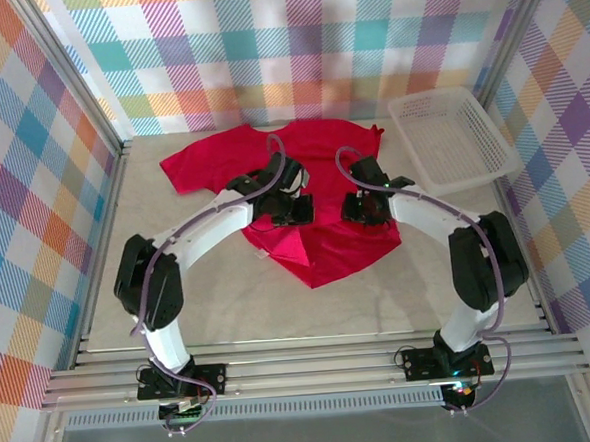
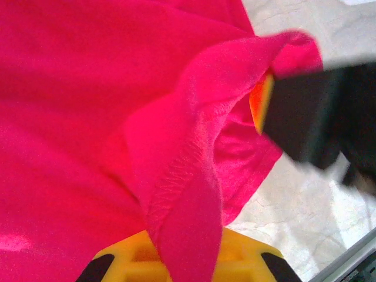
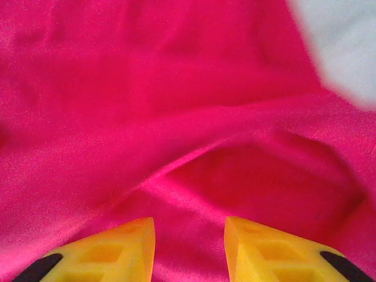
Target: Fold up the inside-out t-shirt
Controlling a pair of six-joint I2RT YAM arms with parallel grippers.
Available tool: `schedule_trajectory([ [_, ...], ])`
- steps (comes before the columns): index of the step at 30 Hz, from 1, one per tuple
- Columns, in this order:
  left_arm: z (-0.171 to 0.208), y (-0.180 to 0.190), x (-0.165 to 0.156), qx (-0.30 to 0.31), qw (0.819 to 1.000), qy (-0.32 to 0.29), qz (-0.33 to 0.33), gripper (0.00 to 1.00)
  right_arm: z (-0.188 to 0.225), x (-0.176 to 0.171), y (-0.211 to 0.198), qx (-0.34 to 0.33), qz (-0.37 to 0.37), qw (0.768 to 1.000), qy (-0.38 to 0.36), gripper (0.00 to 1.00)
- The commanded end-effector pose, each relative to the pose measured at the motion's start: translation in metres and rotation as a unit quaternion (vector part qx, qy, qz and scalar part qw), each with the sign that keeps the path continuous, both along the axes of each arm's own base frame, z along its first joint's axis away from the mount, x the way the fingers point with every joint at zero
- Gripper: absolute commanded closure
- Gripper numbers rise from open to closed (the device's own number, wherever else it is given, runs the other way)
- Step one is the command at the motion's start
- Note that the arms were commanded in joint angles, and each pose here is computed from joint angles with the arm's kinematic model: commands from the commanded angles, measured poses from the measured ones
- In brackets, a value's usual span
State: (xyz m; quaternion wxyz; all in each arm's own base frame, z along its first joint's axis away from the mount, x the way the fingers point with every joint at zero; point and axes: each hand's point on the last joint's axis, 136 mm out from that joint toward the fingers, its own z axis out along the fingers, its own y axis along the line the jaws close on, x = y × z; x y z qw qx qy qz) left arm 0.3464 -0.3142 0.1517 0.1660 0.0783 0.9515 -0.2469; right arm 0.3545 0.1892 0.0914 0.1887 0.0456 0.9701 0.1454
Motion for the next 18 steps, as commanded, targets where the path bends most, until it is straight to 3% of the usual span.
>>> schedule_trajectory([
  [1, 0.011, 0.000, 0.012, -0.027, 0.999, 0.017, 0.012, 1.00, 0.004, -0.082, 0.018, 0.057, 0.102, 0.988, 0.098, 0.69],
  [5, 0.016, -0.001, 0.018, -0.030, 0.999, 0.017, 0.015, 1.00, 0.004, -0.122, 0.030, 0.117, 0.147, 0.976, 0.112, 0.71],
  [9, 0.023, 0.001, 0.018, -0.029, 0.999, 0.010, 0.016, 1.00, -0.013, -0.133, 0.048, 0.157, 0.176, 0.961, 0.142, 0.78],
  [13, 0.031, 0.003, 0.016, -0.029, 0.999, 0.005, 0.015, 1.00, -0.025, -0.118, 0.069, 0.161, 0.192, 0.956, 0.152, 0.83],
  [18, 0.045, 0.009, 0.009, -0.035, 0.999, -0.006, 0.018, 1.00, -0.042, -0.068, 0.089, 0.138, 0.176, 0.965, 0.140, 0.93],
])
